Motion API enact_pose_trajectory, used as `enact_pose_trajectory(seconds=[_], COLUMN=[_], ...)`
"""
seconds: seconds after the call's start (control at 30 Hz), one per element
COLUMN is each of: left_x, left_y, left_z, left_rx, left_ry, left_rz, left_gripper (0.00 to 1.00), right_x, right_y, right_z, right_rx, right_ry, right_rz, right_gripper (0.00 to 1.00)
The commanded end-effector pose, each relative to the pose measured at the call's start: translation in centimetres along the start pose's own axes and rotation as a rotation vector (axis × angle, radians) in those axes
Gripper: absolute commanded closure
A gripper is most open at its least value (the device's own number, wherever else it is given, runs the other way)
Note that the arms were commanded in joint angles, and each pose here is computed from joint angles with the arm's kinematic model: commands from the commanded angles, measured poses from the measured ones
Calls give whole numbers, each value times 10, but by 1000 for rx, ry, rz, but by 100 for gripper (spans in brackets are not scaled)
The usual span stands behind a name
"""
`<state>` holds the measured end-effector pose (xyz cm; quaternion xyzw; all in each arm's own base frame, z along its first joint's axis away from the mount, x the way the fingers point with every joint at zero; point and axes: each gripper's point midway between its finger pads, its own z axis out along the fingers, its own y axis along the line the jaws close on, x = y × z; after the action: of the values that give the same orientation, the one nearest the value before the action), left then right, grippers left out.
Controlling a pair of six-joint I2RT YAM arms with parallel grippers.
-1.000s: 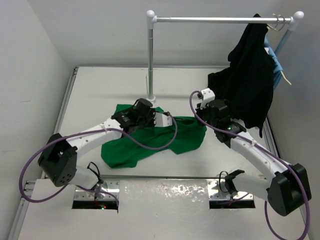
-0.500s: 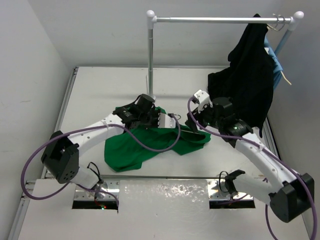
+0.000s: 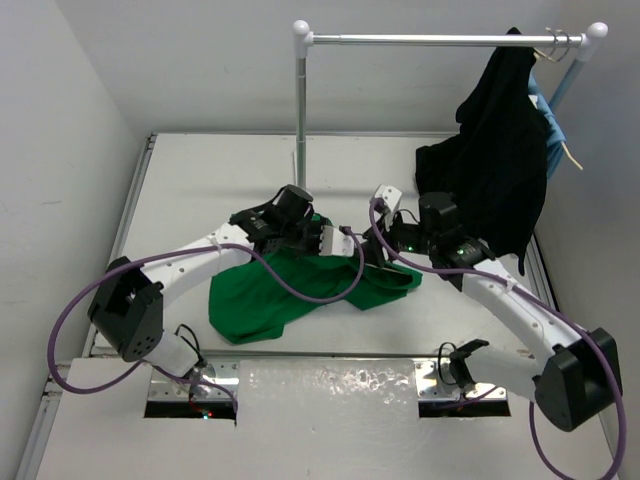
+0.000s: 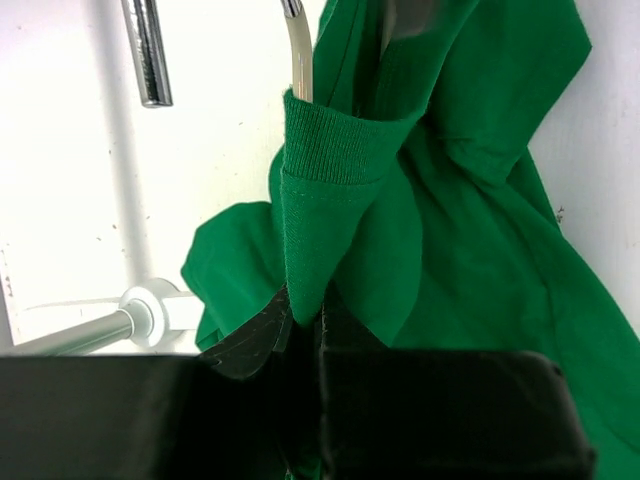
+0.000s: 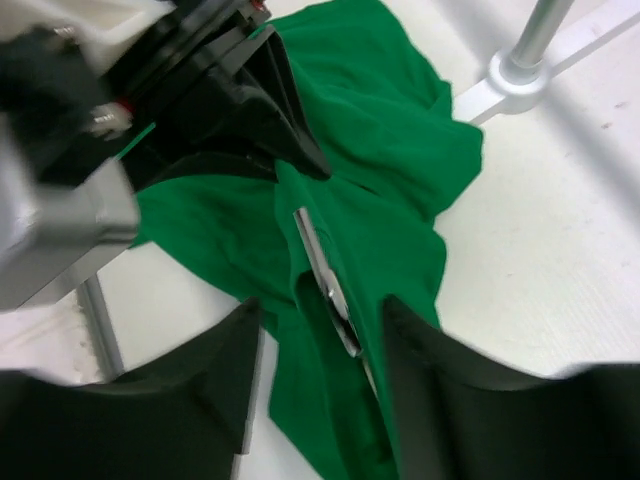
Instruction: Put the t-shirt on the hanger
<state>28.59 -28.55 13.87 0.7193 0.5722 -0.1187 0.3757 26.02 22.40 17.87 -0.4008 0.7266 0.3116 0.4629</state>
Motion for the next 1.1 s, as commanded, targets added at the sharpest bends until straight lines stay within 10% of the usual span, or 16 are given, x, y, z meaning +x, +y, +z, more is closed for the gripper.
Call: enact_pose_trajectory(seconds=[0.0, 0.2, 0.4, 0.53, 0.73, 1.07], left_x=[-27, -28, -31, -35, -24, -27], left_y=[10, 9, 1, 4, 16, 17], left_z=[-6, -8, -9, -15, -19, -17], left_rx=[-16, -10, 31, 36, -1, 5], left_ry=[-92, -96, -119, -146, -140, -148], left_rz=[38, 42, 60, 44, 9, -21], left_gripper=[100, 100, 100, 100, 100, 100], right_x=[-27, -22, -26, 3, 15, 71], right_y=[1, 1, 3, -4, 4, 7], right_z=[10, 14, 8, -2, -27, -16], right_rx=[-49, -62, -32, 28, 109, 102], right_ry=[-81, -72, -113, 9, -38, 84], right_rz=[-21, -5, 8, -27, -27, 80], right_gripper=[55, 100, 98, 50, 89, 82])
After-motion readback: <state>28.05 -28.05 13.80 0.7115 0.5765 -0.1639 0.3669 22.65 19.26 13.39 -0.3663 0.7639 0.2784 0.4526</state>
